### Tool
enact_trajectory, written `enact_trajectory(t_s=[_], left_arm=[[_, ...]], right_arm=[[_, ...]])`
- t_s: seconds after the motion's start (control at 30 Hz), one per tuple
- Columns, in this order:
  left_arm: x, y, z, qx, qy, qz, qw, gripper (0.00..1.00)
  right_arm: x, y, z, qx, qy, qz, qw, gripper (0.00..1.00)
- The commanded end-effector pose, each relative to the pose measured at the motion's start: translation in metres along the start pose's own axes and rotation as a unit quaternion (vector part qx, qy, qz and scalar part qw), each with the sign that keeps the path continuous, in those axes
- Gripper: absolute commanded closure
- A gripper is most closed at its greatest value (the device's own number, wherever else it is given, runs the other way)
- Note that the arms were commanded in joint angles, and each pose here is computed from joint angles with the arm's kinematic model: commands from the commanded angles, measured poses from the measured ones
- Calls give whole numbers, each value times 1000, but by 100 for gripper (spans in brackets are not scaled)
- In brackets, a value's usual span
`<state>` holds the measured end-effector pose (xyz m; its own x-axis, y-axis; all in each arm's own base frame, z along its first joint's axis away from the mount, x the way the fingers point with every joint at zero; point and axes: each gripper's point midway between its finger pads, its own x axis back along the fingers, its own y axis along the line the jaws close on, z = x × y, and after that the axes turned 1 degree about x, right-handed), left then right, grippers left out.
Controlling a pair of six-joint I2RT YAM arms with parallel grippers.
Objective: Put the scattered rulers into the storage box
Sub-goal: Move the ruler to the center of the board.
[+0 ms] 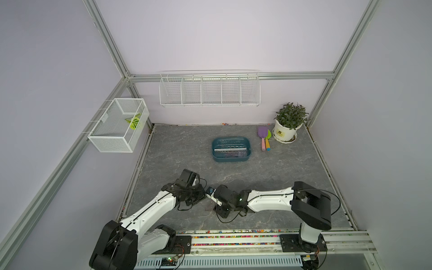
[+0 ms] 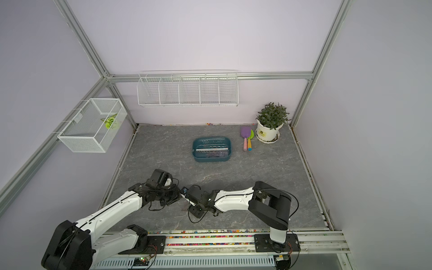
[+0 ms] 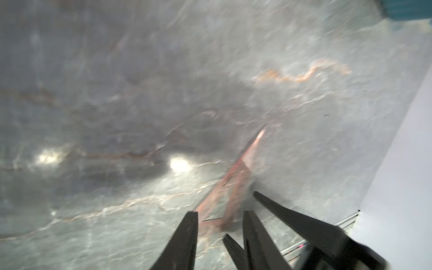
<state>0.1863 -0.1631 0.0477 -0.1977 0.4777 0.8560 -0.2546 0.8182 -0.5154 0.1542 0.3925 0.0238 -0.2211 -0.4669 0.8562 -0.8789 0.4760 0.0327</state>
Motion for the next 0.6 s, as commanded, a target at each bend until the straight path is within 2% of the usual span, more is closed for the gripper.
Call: enact_trajectory(t_s=[0.0,0.2,0.33,0.57], left_arm=[[-10,14,9,18,17,-14,1000,62],[-24,12,11,17,40,-2,999,62],[-35,6,13,18,59,17,998,63],[-48,-9,13,-7,74,23,997,64]], right_arm=[[4,-2,-5,35,3,51,998,38],[-13,-10,-4,33,13,96,995,35],[-14,-33,3,19,23,159,987,38],[-8,-57,13,-26,18,170,985,40]])
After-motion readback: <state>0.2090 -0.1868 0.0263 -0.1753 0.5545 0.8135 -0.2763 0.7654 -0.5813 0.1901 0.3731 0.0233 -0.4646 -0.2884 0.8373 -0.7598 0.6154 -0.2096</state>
